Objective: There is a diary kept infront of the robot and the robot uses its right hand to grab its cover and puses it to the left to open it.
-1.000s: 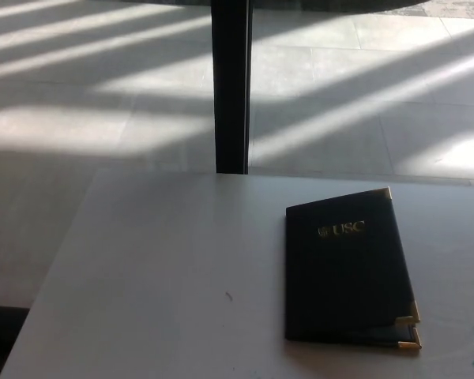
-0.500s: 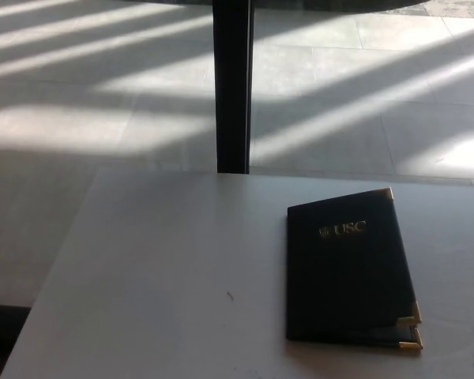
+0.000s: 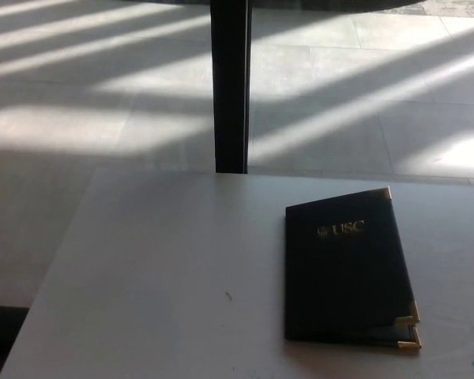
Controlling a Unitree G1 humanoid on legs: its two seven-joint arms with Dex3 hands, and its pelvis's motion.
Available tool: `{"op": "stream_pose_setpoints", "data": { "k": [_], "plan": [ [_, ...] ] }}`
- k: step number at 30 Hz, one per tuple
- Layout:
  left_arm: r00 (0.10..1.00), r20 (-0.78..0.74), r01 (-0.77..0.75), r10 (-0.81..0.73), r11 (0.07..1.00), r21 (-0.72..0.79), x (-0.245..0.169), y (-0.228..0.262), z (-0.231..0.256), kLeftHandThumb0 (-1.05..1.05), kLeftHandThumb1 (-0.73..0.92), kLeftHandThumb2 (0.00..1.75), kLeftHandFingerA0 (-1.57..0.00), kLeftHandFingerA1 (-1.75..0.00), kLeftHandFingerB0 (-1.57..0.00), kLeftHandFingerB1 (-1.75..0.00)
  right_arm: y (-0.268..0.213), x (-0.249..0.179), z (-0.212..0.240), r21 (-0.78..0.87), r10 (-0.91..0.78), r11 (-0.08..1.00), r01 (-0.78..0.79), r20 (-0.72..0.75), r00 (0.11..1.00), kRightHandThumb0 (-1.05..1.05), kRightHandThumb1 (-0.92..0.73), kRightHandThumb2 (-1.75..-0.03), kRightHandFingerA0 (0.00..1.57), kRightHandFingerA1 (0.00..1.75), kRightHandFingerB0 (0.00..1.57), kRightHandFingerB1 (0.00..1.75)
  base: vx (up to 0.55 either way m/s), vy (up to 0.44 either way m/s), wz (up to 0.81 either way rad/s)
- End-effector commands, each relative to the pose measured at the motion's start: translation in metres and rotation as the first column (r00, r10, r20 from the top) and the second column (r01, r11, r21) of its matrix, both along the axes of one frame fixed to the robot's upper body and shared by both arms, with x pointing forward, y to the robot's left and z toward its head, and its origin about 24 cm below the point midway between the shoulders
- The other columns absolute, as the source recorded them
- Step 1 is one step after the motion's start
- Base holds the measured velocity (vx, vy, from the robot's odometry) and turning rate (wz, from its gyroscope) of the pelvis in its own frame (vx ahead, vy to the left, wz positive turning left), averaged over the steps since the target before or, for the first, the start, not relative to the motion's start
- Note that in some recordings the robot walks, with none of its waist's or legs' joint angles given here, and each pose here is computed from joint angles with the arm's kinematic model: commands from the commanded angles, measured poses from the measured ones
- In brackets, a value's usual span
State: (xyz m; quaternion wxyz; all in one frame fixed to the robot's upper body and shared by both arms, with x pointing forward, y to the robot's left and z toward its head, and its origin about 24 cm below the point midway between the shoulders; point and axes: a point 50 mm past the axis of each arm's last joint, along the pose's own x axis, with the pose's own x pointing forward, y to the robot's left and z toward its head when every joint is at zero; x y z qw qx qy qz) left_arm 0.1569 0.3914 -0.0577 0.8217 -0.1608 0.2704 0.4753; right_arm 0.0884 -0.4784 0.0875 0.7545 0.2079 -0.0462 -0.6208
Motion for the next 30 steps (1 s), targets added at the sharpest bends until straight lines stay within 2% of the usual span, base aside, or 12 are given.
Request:
{"op": "stream_pose_setpoints", "data": {
  "k": [1, 4, 5, 6, 7, 12, 13, 14, 18, 19, 21, 30],
  "plan": [
    [0.998, 0.014, -0.06, 0.06, 0.998, 0.0, -0.004, 0.012, 0.008, -0.89, 0.92, 1.03, -0.42, -1.06, -0.37, -0.89, 0.007, 0.032, 0.04, -0.021, 0.114, 0.993, -0.112, 0.166, 0.979, -0.88, -0.78, -0.66, 0.69, 1.27, 0.43, 1.1, 0.0, 0.0, 0.0],
    [0.998, 0.008, -0.06, 0.06, 0.998, 0.003, -0.004, 0.012, 0.008, -0.89, 0.92, 1.03, -0.43, -1.07, -0.39, -0.91, 0.016, 0.044, 0.049, -0.057, 0.178, 0.984, -0.17, 0.188, 0.966, -0.92, -0.77, -0.64, 0.74, 1.14, 0.5, 1.07, 0.0, 0.0, 0.0],
    [0.998, 0.009, -0.067, 0.067, 0.998, -0.001, -0.004, 0.012, 0.008, -0.88, 0.92, 1.01, -0.44, -1.06, -0.38, -0.89, 0.021, 0.049, 0.053, -0.065, 0.193, 0.981, -0.183, 0.191, 0.963, -0.87, -0.52, -1.09, 0.87, 1.03, 0.63, 0.96, 0.0, 0.0, 0.0],
    [0.998, 0.01, -0.069, 0.069, 0.998, -0.002, -0.004, 0.012, 0.008, -0.88, 0.92, 1.01, -0.44, -1.06, -0.38, -0.89, 0.024, 0.052, 0.056, -0.068, 0.197, 0.98, -0.187, 0.192, 0.961, -0.87, -0.52, -1.09, 0.87, 1.03, 0.63, 0.96, 0.0, 0.0, 0.0],
    [0.997, 0.016, -0.076, 0.076, 0.997, -0.007, -0.003, 0.012, 0.008, -0.9, 0.92, 1.01, -0.44, -0.98, -0.39, -0.83, 0.034, 0.061, 0.062, -0.104, 0.265, 0.963, -0.248, 0.205, 0.942, -0.89, -0.71, -0.62, 0.91, 0.95, 0.6, 0.9, 0.0, 0.0, 0.0],
    [0.998, 0.013, -0.069, 0.069, 0.998, -0.002, -0.004, 0.012, 0.007, -0.9, 0.92, 1.03, -0.43, -0.98, -0.38, -0.83, 0.066, 0.082, 0.072, -0.17, 0.464, 0.883, -0.437, 0.186, 0.866, -0.89, -0.67, -0.61, 0.86, 0.77, 0.69, 0.74, 0.0, 0.0, 0.0],
    [0.998, 0.016, -0.063, 0.063, 0.998, -0.002, -0.004, 0.012, 0.007, -0.93, 0.92, 1.02, -0.42, -0.98, -0.38, -0.83, 0.076, 0.09, 0.074, -0.179, 0.529, 0.846, -0.502, 0.155, 0.835, -0.9, -0.47, -1.03, 0.86, 0.73, 0.69, 0.69, 0.0, 0.0, 0.0],
    [0.998, 0.015, -0.061, 0.061, 0.998, -0.001, -0.005, 0.012, 0.007, -0.91, 0.92, 1.03, -0.44, -0.96, -0.38, -0.81, 0.09, 0.1, 0.074, -0.184, 0.601, 0.797, -0.575, 0.158, 0.783, -0.85, -0.59, -0.57, 0.77, 0.66, 0.67, 0.57, 0.0, 0.0, 0.0],
    [0.998, 0.009, -0.058, 0.058, 0.998, 0.004, -0.004, 0.012, 0.008, -0.9, 0.92, 1.04, -0.45, -0.98, -0.39, -0.84, 0.112, 0.111, 0.073, -0.17, 0.671, 0.742, -0.649, 0.17, 0.722, -0.79, -0.61, -0.59, 0.63, 0.67, 0.55, 0.54, 0.0, 0.0, 0.0],
    [0.997, 0.013, -0.074, 0.074, 0.997, 0.0, -0.005, 0.012, 0.007, -0.9, 0.92, 0.98, -0.46, -1.0, -0.39, -0.84, 0.126, 0.12, 0.07, -0.16, 0.703, 0.711, -0.684, 0.153, 0.695, -0.75, -0.5, -0.91, 0.53, 0.69, 0.43, 0.58, 0.0, 0.0, 0.0],
    [0.997, 0.01, -0.07, 0.07, 0.998, -0.004, -0.005, 0.013, 0.007, -0.91, 0.92, 1.02, -0.46, -1.01, -0.38, -0.85, 0.139, 0.125, 0.065, -0.146, 0.724, 0.689, -0.709, 0.136, 0.676, -0.7, -0.7, -0.62, 0.46, 0.59, 0.38, 0.45, 0.0, 0.0, 0.0],
    [0.998, 0.0, -0.066, 0.066, 0.998, 0.001, -0.011, 0.015, 0.006, -0.92, 0.92, 1.0, -0.47, -1.01, -0.37, -0.82, 0.178, 0.138, 0.038, -0.106, 0.82, 0.572, -0.814, 0.098, 0.564, -0.61, -0.92, -0.69, 0.31, 0.54, 0.21, 0.37, 0.0, 0.0, 0.0]
  ]
}}
